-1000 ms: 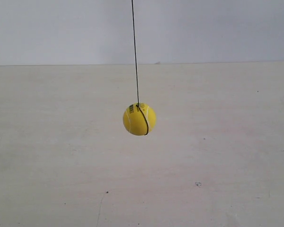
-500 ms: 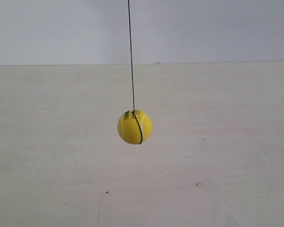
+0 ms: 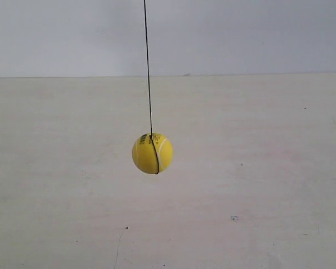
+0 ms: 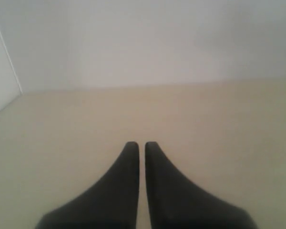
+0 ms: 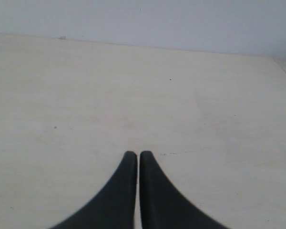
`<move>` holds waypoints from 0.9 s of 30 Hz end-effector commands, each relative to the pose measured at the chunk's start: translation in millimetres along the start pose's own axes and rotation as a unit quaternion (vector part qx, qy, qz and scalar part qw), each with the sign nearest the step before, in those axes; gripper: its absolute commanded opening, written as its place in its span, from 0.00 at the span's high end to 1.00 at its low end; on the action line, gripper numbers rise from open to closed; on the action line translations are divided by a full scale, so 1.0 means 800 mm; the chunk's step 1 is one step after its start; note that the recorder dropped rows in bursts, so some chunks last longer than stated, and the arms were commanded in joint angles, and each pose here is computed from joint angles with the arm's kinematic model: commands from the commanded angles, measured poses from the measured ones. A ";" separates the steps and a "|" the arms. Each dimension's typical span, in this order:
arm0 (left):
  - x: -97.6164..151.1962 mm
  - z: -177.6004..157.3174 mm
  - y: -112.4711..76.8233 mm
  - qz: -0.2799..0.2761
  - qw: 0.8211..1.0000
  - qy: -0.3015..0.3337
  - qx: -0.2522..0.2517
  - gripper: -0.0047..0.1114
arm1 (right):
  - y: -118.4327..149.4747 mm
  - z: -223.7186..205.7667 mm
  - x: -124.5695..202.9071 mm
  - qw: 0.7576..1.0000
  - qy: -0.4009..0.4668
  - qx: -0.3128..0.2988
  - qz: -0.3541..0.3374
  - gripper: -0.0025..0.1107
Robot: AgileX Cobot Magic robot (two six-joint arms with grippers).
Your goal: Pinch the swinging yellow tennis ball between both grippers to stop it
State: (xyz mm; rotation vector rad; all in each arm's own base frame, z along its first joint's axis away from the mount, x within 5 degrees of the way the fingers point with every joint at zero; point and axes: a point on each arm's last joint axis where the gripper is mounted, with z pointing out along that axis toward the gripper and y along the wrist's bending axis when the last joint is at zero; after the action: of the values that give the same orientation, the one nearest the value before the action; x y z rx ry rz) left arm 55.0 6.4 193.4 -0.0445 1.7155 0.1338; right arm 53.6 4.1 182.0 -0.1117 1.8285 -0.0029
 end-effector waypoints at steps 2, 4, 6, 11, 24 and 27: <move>0.016 -0.001 -0.001 0.010 0.998 0.066 0.004 0.92 | -0.001 0.000 -0.001 1.000 -0.005 0.003 -0.002 0.98; 0.016 -0.001 -0.001 0.009 0.998 0.064 0.003 0.92 | 0.000 0.000 -0.001 1.000 -0.005 0.003 -0.001 0.98; 0.014 0.000 -0.001 0.009 0.998 0.056 0.003 0.92 | 0.000 0.000 -0.001 1.000 -0.005 0.003 -0.001 0.98; 0.012 0.000 -0.001 0.009 0.999 0.049 0.002 0.92 | 0.000 0.000 -0.001 1.000 -0.005 0.003 -0.001 0.98; 0.012 0.000 -0.001 0.009 0.999 0.049 0.002 0.92 | 0.000 0.000 -0.001 1.000 -0.005 0.003 -0.001 0.98; 0.010 0.000 0.000 0.010 0.999 0.038 0.002 0.92 | 0.000 0.000 -0.001 1.000 -0.005 0.003 -0.001 0.98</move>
State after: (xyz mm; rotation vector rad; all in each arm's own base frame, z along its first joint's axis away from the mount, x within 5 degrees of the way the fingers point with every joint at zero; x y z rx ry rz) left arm 53.4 6.2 183.0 -0.0333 1.8212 0.1384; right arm 53.6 4.1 182.0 -0.1117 1.8285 -0.0029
